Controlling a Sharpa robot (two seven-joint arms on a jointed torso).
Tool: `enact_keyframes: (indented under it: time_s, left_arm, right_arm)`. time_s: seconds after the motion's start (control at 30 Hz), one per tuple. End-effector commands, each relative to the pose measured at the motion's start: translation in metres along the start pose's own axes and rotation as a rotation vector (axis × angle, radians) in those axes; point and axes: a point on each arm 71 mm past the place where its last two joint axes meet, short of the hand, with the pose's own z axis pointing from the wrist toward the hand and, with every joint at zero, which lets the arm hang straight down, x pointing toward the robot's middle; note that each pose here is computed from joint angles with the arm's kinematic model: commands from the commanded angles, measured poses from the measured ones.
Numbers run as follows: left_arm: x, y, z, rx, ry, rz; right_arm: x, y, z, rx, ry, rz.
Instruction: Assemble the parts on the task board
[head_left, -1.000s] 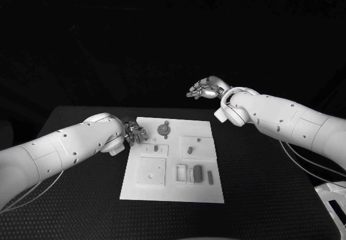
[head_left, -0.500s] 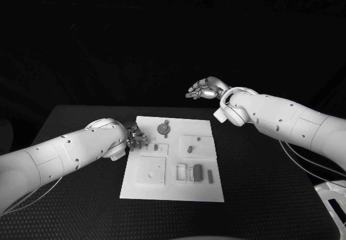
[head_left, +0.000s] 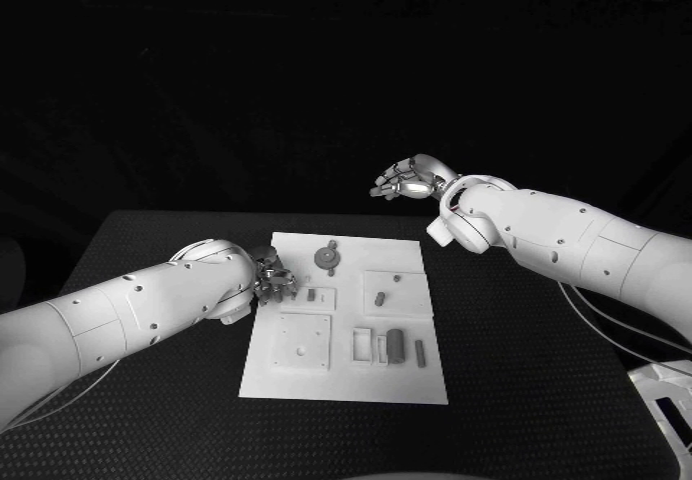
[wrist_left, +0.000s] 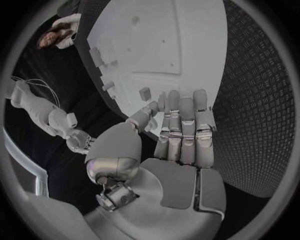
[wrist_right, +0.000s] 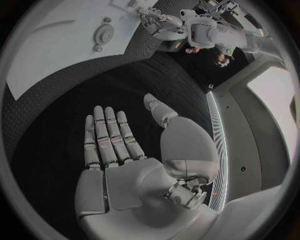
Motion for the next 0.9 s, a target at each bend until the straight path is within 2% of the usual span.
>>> enact_keyframes:
  time_s: [0.03,0.4,0.9]
  left_arm:
    - [0.0012,-0.0006,-0.0005,0.003,0.003,0.044]
    - [0.0034,-0.0004,-0.0007,-0.007,-0.009,0.077]
    - [0.0106,0.0008,0.0002,-0.013,0.005,0.087]
  right_arm:
    - [0.0014,0.0011,-0.0003,-0.014,0.017,0.003]
    - [0.0017,0.0013,-0.0008,-0.017,0.021,0.004]
    - [0.0024,0.0003,-0.0012,-0.016,0.024,0.005]
